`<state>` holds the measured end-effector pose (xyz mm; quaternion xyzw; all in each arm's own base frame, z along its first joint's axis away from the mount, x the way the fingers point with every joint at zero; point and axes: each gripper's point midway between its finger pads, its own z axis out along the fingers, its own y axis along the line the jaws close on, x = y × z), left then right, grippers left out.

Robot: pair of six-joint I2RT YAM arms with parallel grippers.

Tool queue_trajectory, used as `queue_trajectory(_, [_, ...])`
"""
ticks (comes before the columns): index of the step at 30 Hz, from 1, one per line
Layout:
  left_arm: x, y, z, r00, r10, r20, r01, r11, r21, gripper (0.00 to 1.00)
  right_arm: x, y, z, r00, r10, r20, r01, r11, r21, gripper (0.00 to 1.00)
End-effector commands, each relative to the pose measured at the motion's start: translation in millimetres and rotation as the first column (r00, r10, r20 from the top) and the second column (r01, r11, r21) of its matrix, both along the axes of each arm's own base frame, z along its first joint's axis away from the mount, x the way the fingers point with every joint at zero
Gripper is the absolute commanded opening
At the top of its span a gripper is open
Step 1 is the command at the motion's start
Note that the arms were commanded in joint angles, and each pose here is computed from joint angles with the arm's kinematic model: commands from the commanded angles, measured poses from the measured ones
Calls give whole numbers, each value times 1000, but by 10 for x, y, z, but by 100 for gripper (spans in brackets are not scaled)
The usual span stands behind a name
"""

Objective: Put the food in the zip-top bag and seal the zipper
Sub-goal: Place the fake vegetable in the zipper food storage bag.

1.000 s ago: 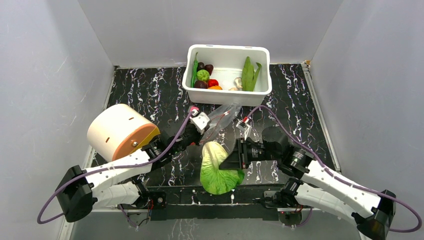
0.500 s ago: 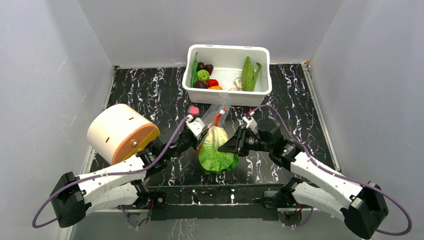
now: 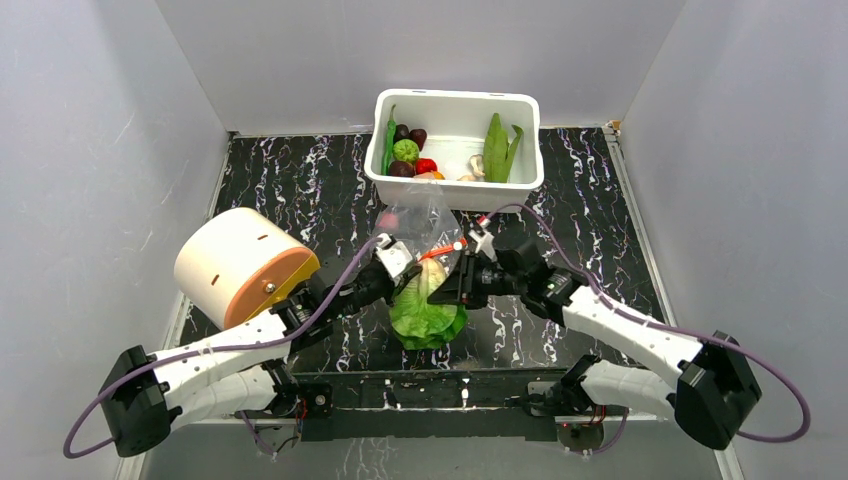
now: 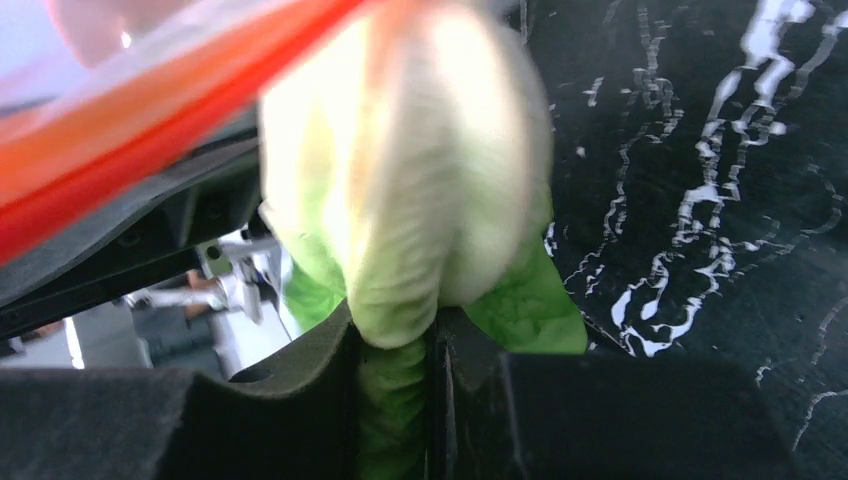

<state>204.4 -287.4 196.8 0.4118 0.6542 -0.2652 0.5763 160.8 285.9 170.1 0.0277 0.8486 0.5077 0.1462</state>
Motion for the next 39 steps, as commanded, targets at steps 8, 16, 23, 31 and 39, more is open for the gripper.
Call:
queue_trajectory(8, [61, -221, 139, 995, -78, 57, 76, 996, 47, 0, -291, 280, 391, 926, 278, 255, -268, 961, -73, 0])
queue_trajectory(16, [-290, -207, 179, 974, -224, -28, 226, 972, 62, 0, 260, -117, 246, 959, -139, 245, 169, 980, -106, 0])
queue_trajectory(23, [-379, -134, 369, 970, -243, -24, 244, 968, 55, 0, 345, -263, 139, 939, -264, 222, 290, 952, -95, 0])
queue_trajectory(31, [-211, -113, 478, 986, -163, 38, 162, 986, 34, 0, 380, -365, -4, 928, -309, 207, 339, 932, -128, 0])
queue_trajectory(39, [-11, -228, 278, 991, -126, 44, 122, 989, 83, 0, -82, 58, 602, 891, 22, 453, -57, 996, 62, 0])
